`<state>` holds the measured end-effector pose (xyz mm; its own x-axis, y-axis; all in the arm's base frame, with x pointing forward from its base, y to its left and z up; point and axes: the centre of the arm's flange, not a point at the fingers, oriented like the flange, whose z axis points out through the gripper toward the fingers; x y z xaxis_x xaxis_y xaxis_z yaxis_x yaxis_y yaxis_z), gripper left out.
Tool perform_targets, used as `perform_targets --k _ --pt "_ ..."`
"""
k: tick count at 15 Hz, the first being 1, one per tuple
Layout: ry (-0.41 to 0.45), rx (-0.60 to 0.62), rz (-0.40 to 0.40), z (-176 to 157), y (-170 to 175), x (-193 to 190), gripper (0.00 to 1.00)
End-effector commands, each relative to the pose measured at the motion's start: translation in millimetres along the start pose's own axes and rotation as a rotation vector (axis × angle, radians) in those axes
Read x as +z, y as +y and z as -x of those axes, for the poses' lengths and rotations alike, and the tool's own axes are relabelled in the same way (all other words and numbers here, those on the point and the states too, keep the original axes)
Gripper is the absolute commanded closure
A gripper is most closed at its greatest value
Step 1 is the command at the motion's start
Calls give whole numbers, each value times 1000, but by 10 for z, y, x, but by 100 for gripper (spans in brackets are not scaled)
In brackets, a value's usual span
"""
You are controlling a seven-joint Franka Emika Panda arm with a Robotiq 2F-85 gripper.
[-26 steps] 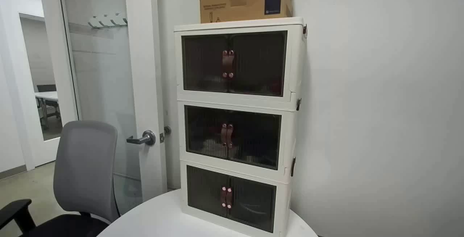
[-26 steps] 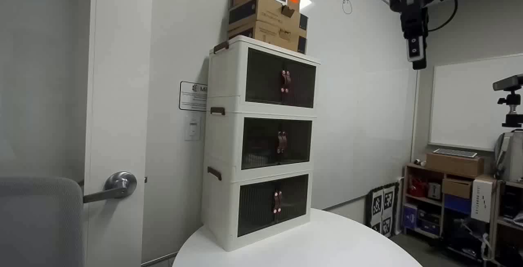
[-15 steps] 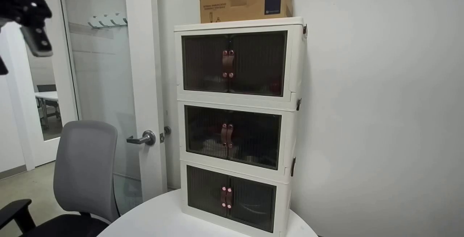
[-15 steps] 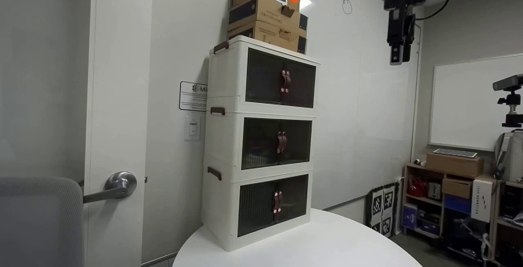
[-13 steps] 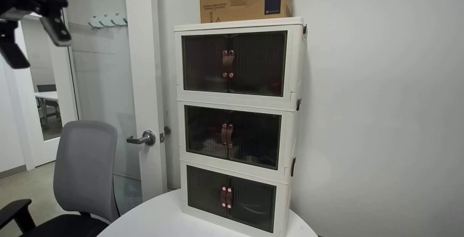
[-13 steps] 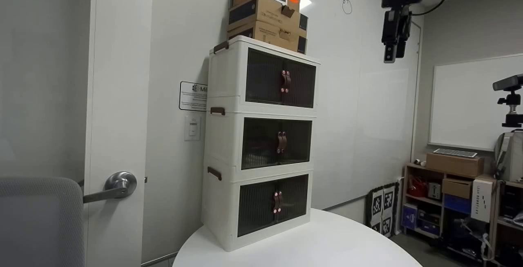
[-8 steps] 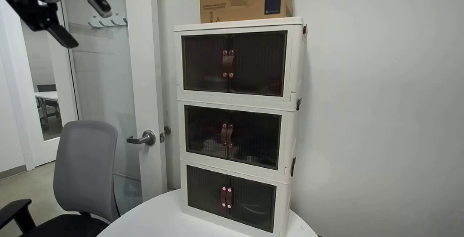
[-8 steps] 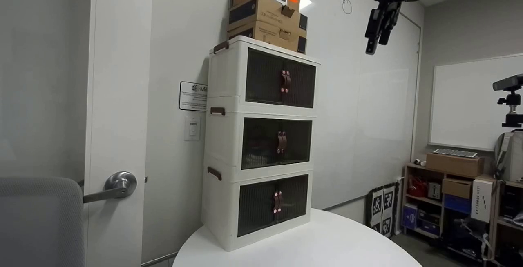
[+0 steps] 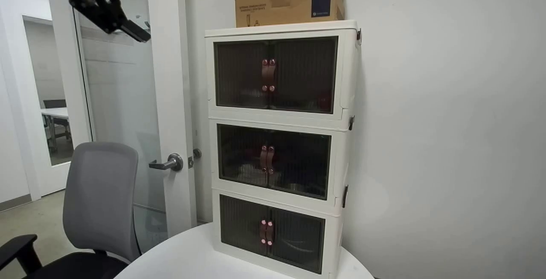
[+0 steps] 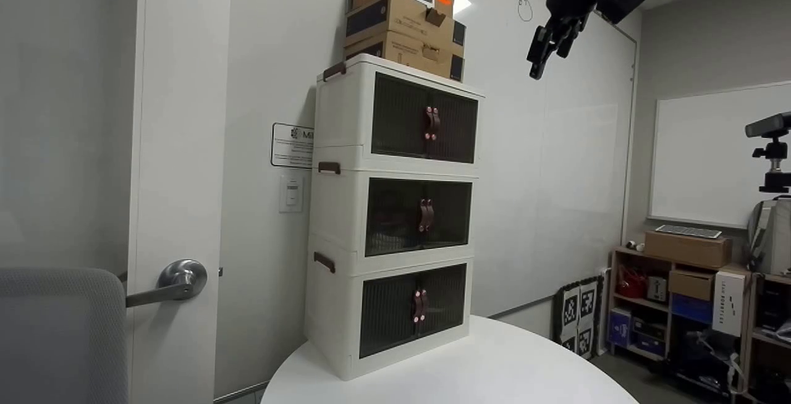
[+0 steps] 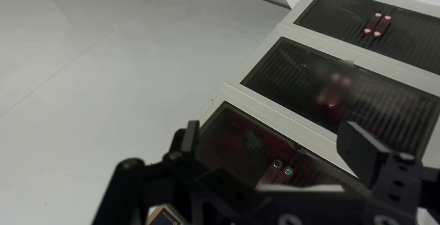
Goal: Open the top left and right cabinet doors
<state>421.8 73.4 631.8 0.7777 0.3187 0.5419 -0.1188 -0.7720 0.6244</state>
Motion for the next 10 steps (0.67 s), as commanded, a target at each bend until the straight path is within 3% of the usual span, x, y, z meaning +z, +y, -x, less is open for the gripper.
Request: perform_targets --k 1,4,8,9,10 --pt "23 84 26 -239 -58 356 0" --pt "-11 131 -2 -392 -113 625 0" --pt "-129 144 -93 -442 -174 745 0" --pt "-88 140 -57 -286 -199 757 0" --pt "-106 143 -73 -304 -224 787 0"
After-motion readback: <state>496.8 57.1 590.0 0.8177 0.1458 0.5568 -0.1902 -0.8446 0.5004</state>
